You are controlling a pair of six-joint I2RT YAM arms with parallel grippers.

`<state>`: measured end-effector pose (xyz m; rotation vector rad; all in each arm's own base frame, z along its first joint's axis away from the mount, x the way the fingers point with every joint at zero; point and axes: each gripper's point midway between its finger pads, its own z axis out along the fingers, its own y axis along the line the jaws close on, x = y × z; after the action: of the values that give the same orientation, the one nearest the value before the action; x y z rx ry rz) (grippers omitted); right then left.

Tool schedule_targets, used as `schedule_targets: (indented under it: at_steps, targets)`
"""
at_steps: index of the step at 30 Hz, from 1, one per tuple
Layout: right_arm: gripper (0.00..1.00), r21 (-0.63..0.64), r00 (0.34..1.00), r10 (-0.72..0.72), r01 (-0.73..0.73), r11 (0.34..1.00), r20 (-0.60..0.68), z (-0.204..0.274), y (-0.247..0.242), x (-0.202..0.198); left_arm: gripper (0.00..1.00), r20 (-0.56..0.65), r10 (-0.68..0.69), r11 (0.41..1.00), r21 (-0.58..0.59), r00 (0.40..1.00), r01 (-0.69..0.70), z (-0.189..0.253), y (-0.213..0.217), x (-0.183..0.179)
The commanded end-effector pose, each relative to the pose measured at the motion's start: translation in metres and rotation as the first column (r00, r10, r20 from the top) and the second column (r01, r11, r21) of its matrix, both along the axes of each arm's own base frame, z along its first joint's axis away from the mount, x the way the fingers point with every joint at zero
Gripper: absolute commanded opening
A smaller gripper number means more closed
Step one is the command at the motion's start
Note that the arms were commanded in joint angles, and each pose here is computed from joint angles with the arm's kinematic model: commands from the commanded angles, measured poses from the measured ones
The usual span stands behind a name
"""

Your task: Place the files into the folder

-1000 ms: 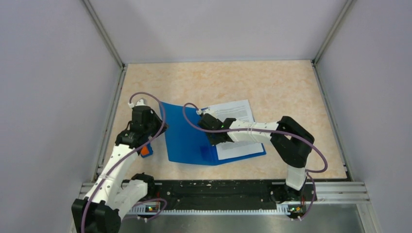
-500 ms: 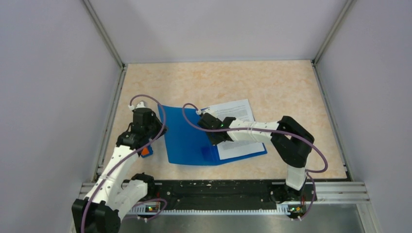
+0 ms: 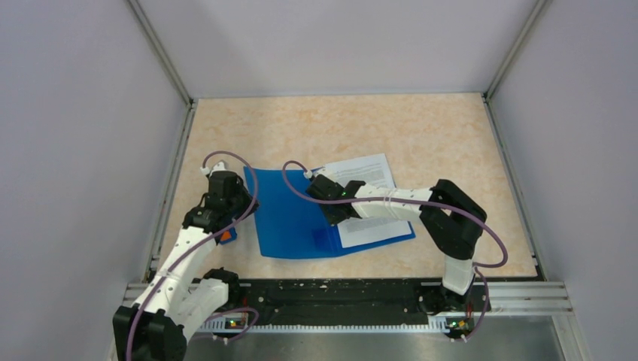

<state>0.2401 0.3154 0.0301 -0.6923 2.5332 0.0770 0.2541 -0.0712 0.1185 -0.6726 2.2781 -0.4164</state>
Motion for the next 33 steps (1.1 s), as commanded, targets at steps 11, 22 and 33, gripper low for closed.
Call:
schedule_targets:
  at_steps: [11, 22, 33]
  targets:
    - [0.0, -0.21, 0.99, -0.023, -0.006, 0.978, -0.136, -0.018, -0.066, -0.016, 0.0, 0.093, 0.071, 0.987, 0.138, 0.993, -0.083, 0.008, 0.031, 0.009]
    - [0.0, -0.208, 0.989, -0.041, 0.012, 0.978, -0.14, -0.015, -0.073, -0.012, 0.0, 0.099, 0.068, 0.984, 0.157, 0.993, -0.084, 0.009, 0.034, 0.009]
    - [0.0, -0.167, 0.99, -0.032, 0.009, 0.986, -0.134, 0.001, -0.06, -0.006, 0.0, 0.1, 0.056, 0.985, 0.158, 0.993, -0.071, 0.01, 0.032, 0.01]
